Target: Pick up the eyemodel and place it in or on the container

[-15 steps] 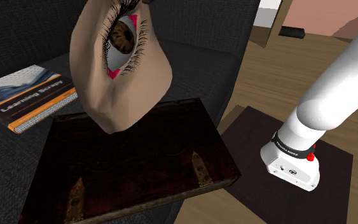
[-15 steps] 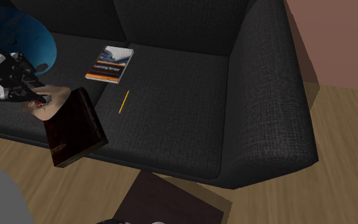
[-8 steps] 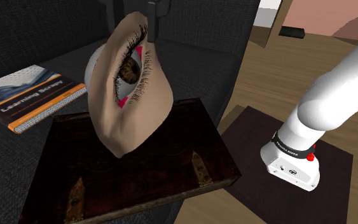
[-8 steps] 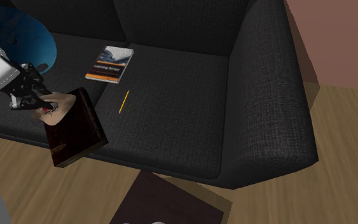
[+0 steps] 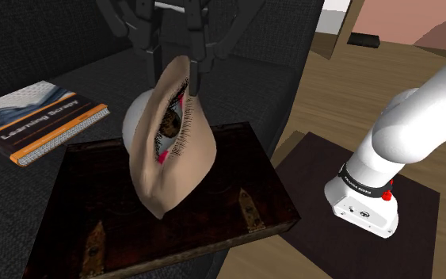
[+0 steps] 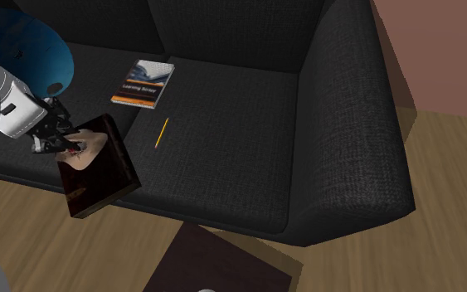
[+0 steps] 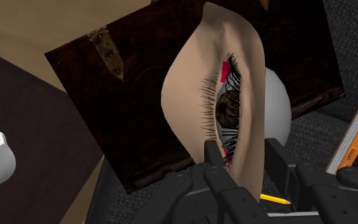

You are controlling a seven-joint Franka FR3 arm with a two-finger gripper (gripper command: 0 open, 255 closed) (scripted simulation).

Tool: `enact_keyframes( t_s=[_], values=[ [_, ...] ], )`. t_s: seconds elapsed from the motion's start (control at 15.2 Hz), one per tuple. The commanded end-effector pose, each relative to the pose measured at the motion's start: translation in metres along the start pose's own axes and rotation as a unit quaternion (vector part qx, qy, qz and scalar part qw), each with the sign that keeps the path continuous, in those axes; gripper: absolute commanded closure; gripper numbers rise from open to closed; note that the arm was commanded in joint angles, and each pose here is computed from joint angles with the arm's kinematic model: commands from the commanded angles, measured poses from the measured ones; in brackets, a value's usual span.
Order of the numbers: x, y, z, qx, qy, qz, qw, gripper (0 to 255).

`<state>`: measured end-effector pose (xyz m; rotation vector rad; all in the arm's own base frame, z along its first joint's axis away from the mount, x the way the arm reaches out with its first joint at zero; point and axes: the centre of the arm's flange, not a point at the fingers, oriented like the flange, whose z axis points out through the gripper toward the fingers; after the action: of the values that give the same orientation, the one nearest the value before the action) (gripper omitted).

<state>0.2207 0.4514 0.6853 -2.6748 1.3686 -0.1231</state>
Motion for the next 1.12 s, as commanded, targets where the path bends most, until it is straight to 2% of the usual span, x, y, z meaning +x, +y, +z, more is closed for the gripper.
enact_keyframes(
  t_s=[0.0, 0.26, 0.73, 0.79, 1.06],
  values=[
    [0.000, 0.001, 0.010, 0.000, 0.000, 0.000, 1.0000, 255],
    [0.000, 0.004, 0.031, 0.000, 0.000, 0.000, 1.0000, 255],
    [0.000, 0.004, 0.031, 0.000, 0.000, 0.000, 1.0000, 255],
    [0.000, 0.004, 0.031, 0.000, 0.000, 0.000, 1.0000, 0],
    [0.000, 0.005, 0.031, 0.000, 0.000, 0.000, 1.0000, 0]
  ],
)
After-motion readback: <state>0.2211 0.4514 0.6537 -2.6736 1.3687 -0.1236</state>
